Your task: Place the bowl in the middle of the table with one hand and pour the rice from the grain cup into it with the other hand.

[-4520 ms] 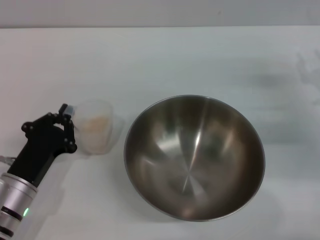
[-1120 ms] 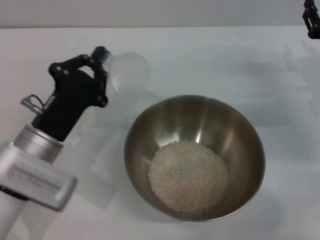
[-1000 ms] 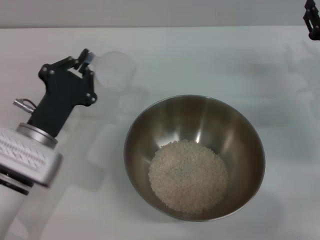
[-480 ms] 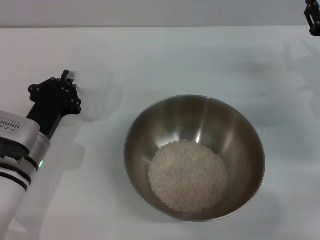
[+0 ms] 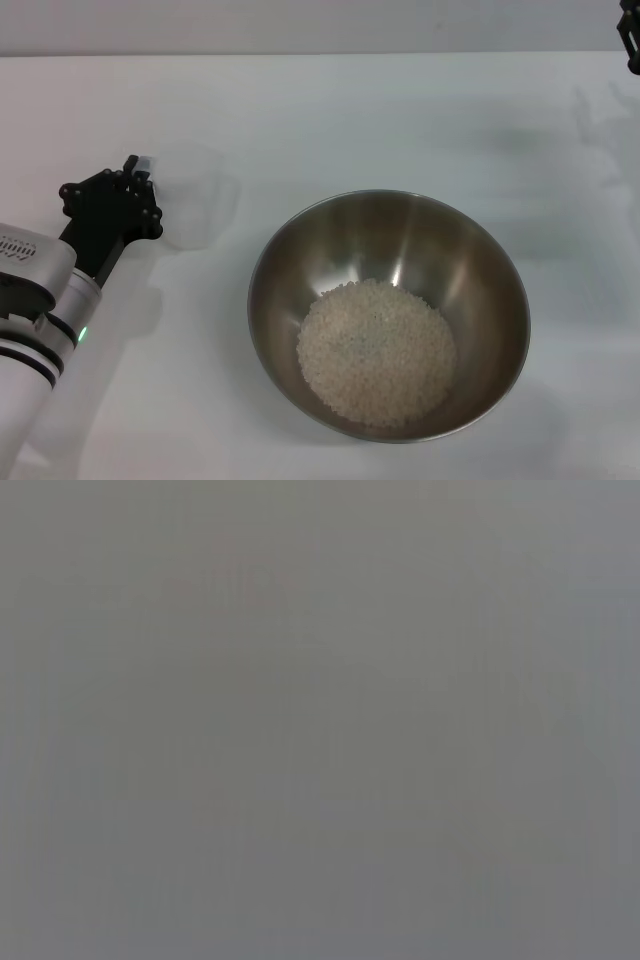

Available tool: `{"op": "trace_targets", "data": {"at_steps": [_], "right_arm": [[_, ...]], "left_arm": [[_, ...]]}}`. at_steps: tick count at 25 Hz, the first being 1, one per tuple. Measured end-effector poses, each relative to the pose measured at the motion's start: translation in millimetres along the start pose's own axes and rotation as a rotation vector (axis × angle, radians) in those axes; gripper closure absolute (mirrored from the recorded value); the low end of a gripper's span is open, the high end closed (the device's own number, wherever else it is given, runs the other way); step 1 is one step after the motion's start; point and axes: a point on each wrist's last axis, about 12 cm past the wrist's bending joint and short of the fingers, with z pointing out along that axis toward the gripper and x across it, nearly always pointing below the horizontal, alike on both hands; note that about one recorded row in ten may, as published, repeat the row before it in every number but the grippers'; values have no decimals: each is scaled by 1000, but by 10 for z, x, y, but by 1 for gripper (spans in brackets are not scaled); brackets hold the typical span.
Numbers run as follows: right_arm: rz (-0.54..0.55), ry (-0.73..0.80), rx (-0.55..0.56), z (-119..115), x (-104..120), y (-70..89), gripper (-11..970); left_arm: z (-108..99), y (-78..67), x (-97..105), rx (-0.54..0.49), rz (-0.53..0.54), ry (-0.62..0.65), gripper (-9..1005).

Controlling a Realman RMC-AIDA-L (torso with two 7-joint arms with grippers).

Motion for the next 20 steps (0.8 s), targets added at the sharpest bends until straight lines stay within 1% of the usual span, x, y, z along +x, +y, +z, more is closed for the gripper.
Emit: {"op": "trace_targets", "data": {"at_steps": [7, 8, 10, 12, 15, 18, 20], "right_arm": [[-1, 3, 4, -19, 9, -15, 480], [-1, 3, 4, -19, 8, -15, 480], [-1, 3, 3, -19, 8, -15, 480], [-1, 2, 2, -10, 4, -11, 481], [-2, 2, 0, 10, -3, -6, 481], [-2, 1, -2, 27, -11, 0, 481], [-2, 1, -2, 29, -12, 1, 481]], "left_arm": [[-46, -8, 37, 1, -28, 13, 851], [-75, -3, 55, -1, -43, 15, 808], [-75, -3, 55, -1, -43, 15, 721], [-130, 15, 88, -9, -52, 21, 634], [-148, 14, 99, -7, -51, 23, 634], [-295, 18, 144, -16, -51, 5, 634], [-329, 18, 148, -18, -51, -5, 634]]}}
